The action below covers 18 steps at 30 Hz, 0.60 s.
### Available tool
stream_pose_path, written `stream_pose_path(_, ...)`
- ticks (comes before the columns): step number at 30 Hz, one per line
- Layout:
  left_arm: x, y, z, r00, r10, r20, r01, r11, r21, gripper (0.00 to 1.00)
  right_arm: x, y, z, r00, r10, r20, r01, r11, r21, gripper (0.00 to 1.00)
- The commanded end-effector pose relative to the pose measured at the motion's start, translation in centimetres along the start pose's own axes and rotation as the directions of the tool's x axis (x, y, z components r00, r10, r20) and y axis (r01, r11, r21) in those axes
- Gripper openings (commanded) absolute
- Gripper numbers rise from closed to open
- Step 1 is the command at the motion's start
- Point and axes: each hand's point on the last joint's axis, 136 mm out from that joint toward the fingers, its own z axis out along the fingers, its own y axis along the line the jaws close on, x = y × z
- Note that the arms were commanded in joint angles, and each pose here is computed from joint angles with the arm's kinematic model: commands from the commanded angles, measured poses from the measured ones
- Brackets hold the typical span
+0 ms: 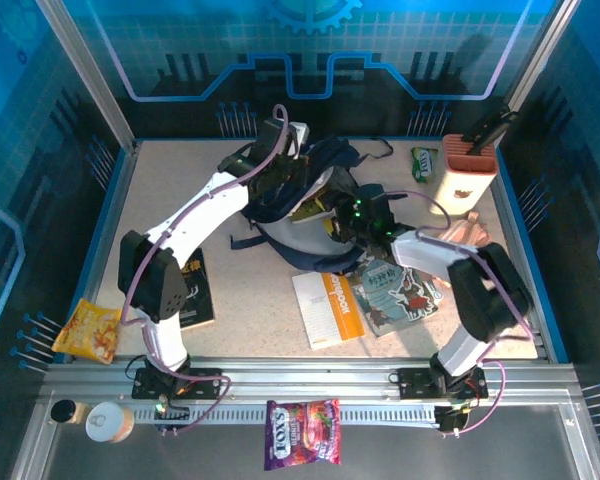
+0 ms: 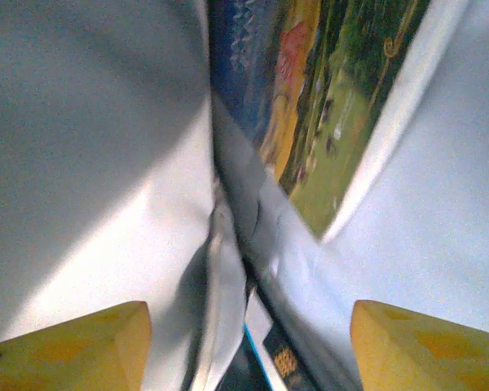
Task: Pack the student bag
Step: Close the student bag at the top-center of the table.
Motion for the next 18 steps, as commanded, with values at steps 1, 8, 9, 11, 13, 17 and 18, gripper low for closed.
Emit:
stream_pose_path(1,-3.0,3.5,-2.1,0.989,-0.084,0.125,0.091,0.994,-0.053,0.0,1.3,-1.3,-2.9,0.999,-0.003,-0.048,0.006,0.999,0.05,0.68)
stream_pose_path(8,0.1,7.9,-2.6,0.982,-0.159,0.097,0.169,0.979,-0.11,0.03,0.4,-3.0,-8.7,0.989,-0.137,0.058,0.127,0.98,0.154,0.76)
stream_pose_path(9,0.6,8.2,-2.7,0.981,-0.174,0.089,0.183,0.977,-0.106,0.1,-0.1,-3.5,-9.4,0.98,-0.179,0.082,0.161,0.969,0.19,0.78)
stream_pose_path(11,1.6,7.9,-3.2,0.977,-0.199,0.082,0.205,0.976,-0.076,0.32,-1.1,-4.0,-10.9,0.947,-0.301,0.116,0.262,0.927,0.267,0.82)
stream_pose_path(13,2.4,7.2,-3.8,0.97,-0.232,0.068,0.234,0.972,-0.033,0.5,-1.6,-4.2,-11.5,0.901,-0.422,0.1,0.372,0.871,0.32,0.85)
stream_pose_path(17,3.6,6.6,-5.2,0.954,-0.294,0.057,0.294,0.956,0.006,0.75,-1.6,-5.5,-11.6,0.812,-0.582,-0.034,0.543,0.733,0.41,0.88)
stream_pose_path(18,3.8,6.7,-5.5,0.951,-0.302,0.064,0.302,0.953,0.004,0.8,-1.5,-5.2,-11.5,0.783,-0.619,-0.064,0.586,0.699,0.41,0.88)
